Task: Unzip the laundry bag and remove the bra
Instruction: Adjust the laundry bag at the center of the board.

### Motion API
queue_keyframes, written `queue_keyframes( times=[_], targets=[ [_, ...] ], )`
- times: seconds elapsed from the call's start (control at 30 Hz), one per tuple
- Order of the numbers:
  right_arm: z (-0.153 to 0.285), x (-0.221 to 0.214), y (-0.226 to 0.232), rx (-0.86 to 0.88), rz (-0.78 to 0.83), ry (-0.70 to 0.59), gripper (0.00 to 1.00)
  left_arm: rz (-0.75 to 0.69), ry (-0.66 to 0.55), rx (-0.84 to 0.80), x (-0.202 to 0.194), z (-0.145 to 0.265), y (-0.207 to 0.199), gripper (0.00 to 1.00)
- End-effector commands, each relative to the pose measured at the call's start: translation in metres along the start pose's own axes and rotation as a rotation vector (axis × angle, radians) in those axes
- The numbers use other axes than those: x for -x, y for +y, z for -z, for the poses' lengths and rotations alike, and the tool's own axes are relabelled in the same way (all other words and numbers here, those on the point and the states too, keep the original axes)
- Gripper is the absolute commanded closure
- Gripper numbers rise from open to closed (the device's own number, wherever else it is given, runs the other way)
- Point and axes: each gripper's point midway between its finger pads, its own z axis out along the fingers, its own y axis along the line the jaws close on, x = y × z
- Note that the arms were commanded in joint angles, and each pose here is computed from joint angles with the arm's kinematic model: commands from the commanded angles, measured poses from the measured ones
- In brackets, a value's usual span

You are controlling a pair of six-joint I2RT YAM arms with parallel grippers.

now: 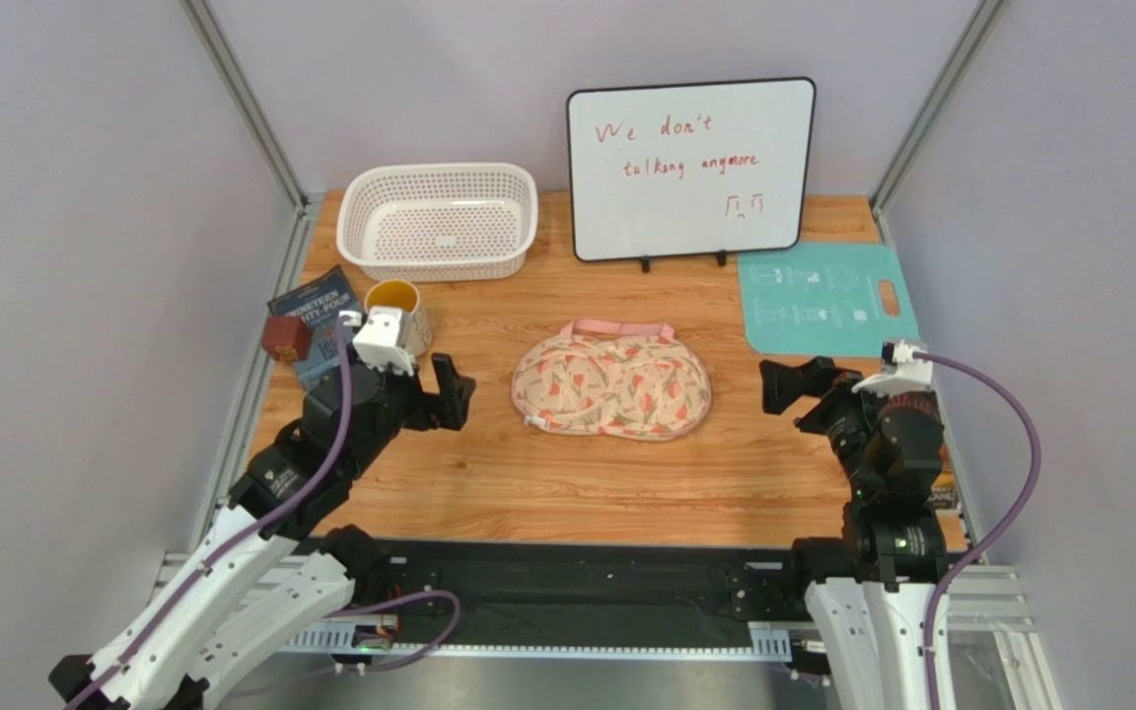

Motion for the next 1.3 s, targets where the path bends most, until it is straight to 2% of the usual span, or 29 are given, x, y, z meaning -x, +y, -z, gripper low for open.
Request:
queue_keyframes(
  times=[0.0, 0.2, 0.3, 0.47, 0.5, 0.6, 0.73, 0.93, 1.07, 1.27],
  targets=[
    [-0.002, 0.005, 0.004, 0.020, 0.016, -0.020, 0.00, 0.004, -0.025, 0.019, 0.011, 0.001, 0.001, 0.00],
    [-0.002, 0.007, 0.003, 0.014, 0.016, -0.024, 0.00, 0.043, 0.027, 0.040, 0.001, -0.008, 0.000, 0.00],
    [-0.003, 0.005, 0.003, 0.014, 0.012, -0.016, 0.00, -0.017, 0.020, -0.043, 0.000, -0.009, -0.011, 0.03],
    [-0.008, -0.003, -0.001, -0.005, -0.011, 0.036, 0.02, -0.047, 0.108, -0.012, -0.029, -0.024, -0.010, 0.06],
    [-0.012, -0.009, -0.002, -0.009, -0.028, 0.070, 0.03, -0.083, 0.161, -0.021, -0.044, -0.031, -0.019, 0.06],
    [-0.019, -0.031, -0.001, 0.006, -0.081, 0.164, 0.06, -0.134, 0.221, 0.007, -0.064, -0.043, -0.029, 0.06],
    [-0.026, -0.063, 0.008, 0.040, -0.108, 0.284, 0.06, -0.086, 0.266, -0.045, -0.085, -0.052, -0.042, 0.05],
    [-0.034, -0.124, 0.001, -0.085, -0.106, 0.463, 0.06, -0.071, 0.384, -0.035, -0.132, -0.057, -0.036, 0.05],
    [-0.036, -0.155, -0.018, -0.208, -0.138, 0.540, 0.06, -0.028, 0.364, -0.042, -0.143, -0.053, -0.032, 0.04],
    [-0.051, -0.178, -0.017, -0.229, -0.176, 0.566, 0.09, -0.024, 0.350, -0.051, -0.147, -0.048, -0.027, 0.03]
  ],
)
